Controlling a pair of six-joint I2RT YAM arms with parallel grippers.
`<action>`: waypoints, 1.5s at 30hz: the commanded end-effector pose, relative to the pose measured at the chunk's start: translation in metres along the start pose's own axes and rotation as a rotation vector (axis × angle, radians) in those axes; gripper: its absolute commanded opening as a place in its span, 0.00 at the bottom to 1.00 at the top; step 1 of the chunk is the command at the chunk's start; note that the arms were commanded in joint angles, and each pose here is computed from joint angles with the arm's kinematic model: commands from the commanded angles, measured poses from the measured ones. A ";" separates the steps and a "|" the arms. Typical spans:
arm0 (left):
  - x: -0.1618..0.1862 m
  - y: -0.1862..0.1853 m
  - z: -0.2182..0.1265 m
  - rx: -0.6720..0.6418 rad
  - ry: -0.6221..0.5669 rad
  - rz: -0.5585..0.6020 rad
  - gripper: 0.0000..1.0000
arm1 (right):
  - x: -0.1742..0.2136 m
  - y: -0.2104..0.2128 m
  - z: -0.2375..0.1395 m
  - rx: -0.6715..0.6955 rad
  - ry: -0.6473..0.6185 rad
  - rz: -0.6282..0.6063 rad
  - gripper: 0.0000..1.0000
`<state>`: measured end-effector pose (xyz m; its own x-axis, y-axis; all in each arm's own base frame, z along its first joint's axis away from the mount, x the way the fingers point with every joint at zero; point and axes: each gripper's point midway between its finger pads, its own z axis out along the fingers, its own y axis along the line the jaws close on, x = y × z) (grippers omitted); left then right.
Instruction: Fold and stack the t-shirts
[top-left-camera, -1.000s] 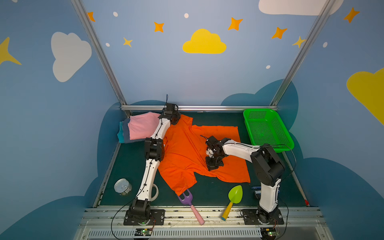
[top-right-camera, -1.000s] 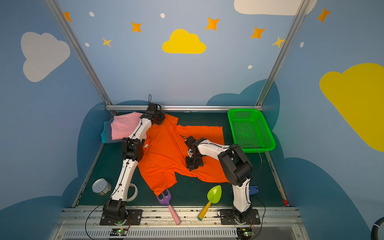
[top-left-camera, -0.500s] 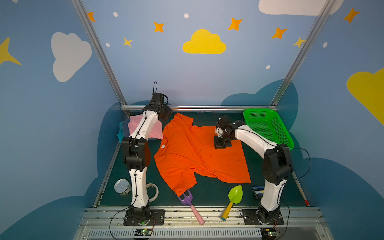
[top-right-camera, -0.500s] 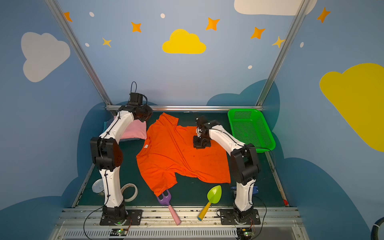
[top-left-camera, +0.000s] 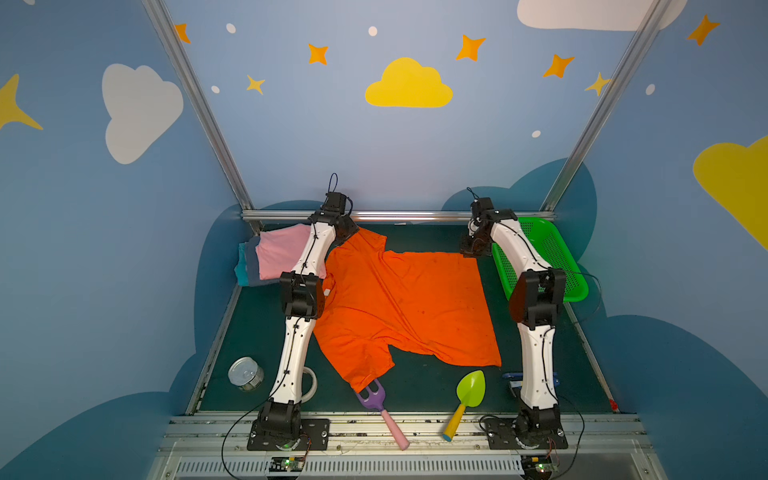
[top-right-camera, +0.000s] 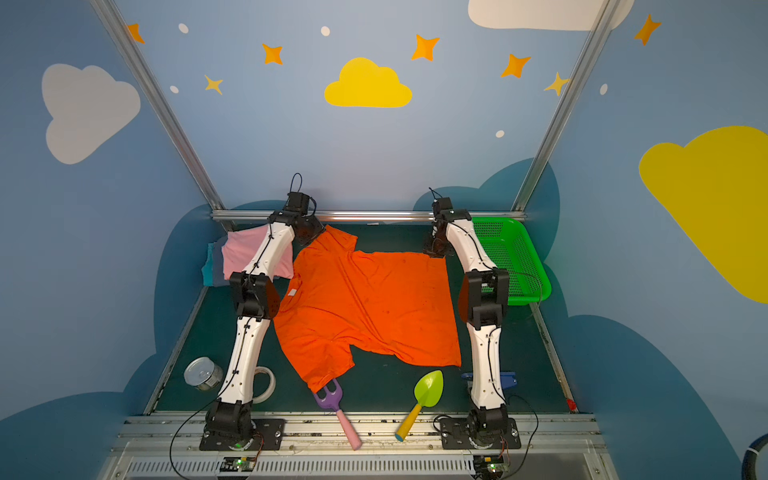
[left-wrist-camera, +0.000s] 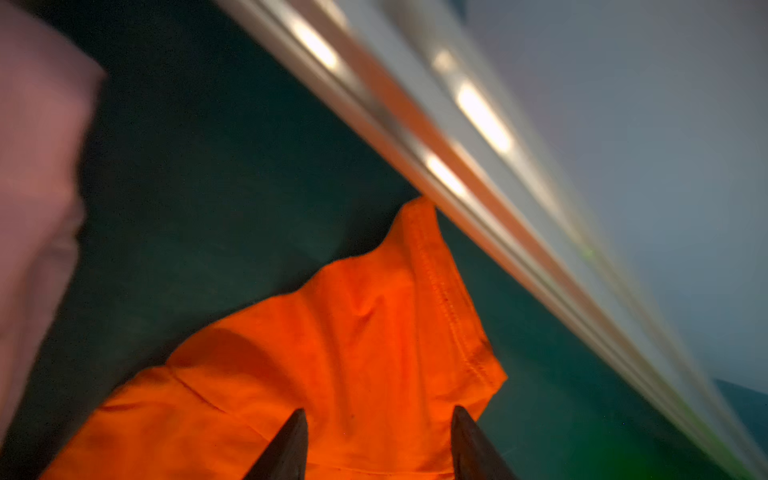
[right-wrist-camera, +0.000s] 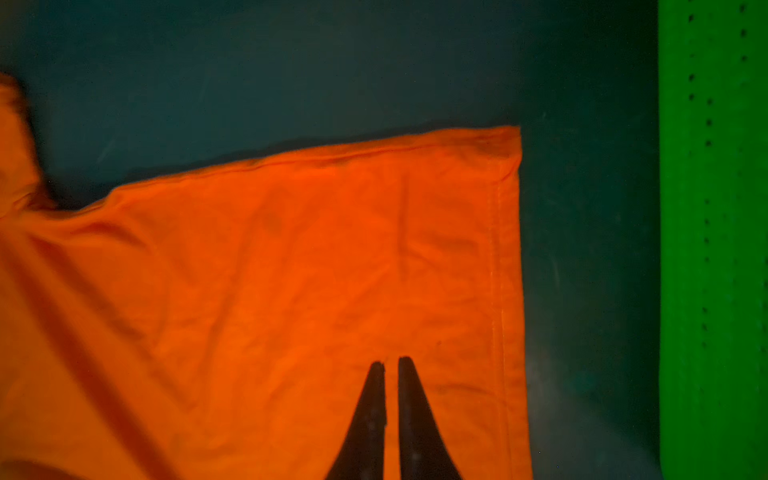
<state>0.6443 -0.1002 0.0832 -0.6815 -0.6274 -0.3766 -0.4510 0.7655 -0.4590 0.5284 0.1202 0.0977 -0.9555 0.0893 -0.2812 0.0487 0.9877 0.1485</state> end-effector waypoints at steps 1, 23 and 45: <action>-0.002 0.003 0.003 -0.007 -0.010 0.026 0.59 | -0.004 -0.002 0.006 0.038 0.014 -0.094 0.14; 0.021 0.046 0.077 0.051 0.124 -0.082 0.78 | -0.028 -0.006 0.097 0.028 -0.051 -0.019 0.81; 0.018 0.067 0.042 -0.068 0.147 -0.064 0.04 | -0.054 -0.006 0.060 0.050 -0.183 -0.017 0.00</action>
<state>0.6594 -0.0870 0.0268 -0.7014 -0.6523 -0.2872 -0.4399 0.7133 -0.5456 0.5963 0.1262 0.0281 -0.9081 0.0962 -0.4076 0.0460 0.9903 0.1312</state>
